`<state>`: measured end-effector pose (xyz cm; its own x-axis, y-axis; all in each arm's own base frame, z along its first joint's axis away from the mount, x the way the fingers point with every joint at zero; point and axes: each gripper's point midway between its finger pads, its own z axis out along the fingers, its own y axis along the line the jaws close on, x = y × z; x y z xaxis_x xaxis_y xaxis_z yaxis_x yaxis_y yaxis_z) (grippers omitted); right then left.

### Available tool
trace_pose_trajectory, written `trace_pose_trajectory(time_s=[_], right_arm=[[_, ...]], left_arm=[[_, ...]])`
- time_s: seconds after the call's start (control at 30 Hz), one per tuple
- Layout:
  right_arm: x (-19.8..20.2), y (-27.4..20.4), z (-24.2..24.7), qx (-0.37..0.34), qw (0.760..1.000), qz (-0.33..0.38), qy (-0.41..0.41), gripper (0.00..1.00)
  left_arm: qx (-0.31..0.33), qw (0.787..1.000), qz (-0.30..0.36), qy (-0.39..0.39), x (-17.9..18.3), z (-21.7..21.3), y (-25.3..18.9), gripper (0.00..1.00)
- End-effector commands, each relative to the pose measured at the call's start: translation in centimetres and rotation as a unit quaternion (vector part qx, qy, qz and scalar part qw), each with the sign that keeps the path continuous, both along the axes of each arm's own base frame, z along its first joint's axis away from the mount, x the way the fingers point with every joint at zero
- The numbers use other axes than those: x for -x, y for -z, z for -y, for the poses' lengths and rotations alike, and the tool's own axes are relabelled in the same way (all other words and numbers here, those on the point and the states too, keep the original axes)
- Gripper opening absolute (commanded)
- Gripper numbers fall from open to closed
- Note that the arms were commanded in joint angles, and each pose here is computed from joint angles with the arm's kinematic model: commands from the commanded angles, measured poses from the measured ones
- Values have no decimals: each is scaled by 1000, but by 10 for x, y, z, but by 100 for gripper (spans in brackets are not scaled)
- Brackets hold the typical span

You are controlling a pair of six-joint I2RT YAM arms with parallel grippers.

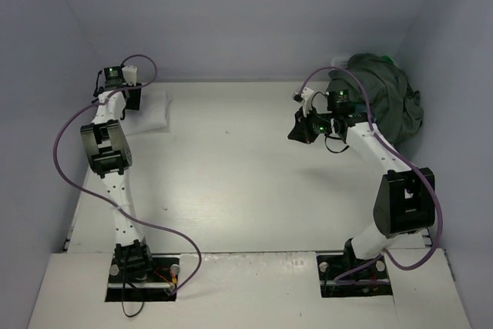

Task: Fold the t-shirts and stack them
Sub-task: Put the neatly folded tshirt into the corner of the board with the left arm

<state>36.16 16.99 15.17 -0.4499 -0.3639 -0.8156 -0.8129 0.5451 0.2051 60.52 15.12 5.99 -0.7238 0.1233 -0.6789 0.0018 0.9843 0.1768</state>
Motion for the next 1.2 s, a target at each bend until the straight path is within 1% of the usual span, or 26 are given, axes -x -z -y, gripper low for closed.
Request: trace_pose_trajectory(time_s=[0.0,0.07,0.2,0.37,0.43,0.47,0.63,0.77,0.8,0.93,1.0,1.03,1.07,1.17], right_arm=[[-3,-13,-4,-12,1000,25,-11,0],[-3,-11,-4,-12,1000,23,-12,0],[-4,-8,-4,-11,1000,20,-13,0],[-3,-9,-4,-12,1000,19,-12,0],[-3,-10,-4,-11,1000,20,-10,0],[-4,-10,-3,-10,1000,21,-9,0],[-5,-10,-3,-8,1000,21,-7,0],[-4,-11,-2,-7,1000,23,-6,0],[-3,-11,-2,-8,1000,23,-6,0],[-4,-13,-2,-9,1000,25,-6,0],[-4,-14,-2,-9,1000,26,-4,0],[-4,-14,-2,-9,1000,26,-5,0],[-3,-15,-2,-10,1000,28,-6,0],[-2,-18,-3,-13,999,29,-8,0]], left_arm=[[-33,997,66,-6,-24,-6,-48,50],[-39,997,59,-7,-25,-7,-39,50],[-57,996,63,-13,-25,-12,-37,50],[-71,996,51,-19,-24,-19,-30,51],[-79,995,54,-35,-22,-25,-36,51],[-83,993,70,-37,-24,-25,-51,51],[-89,990,107,-38,-23,-23,-95,54],[-81,987,138,-29,-18,-10,-138,54],[-79,987,137,-28,-18,-8,-138,54],[-65,984,166,-11,-8,13,-182,55],[-51,986,158,1,-2,24,-182,55],[-43,985,164,7,2,32,-192,55],[-34,988,149,12,9,38,-185,55],[-3,989,144,36,21,58,-187,55]])
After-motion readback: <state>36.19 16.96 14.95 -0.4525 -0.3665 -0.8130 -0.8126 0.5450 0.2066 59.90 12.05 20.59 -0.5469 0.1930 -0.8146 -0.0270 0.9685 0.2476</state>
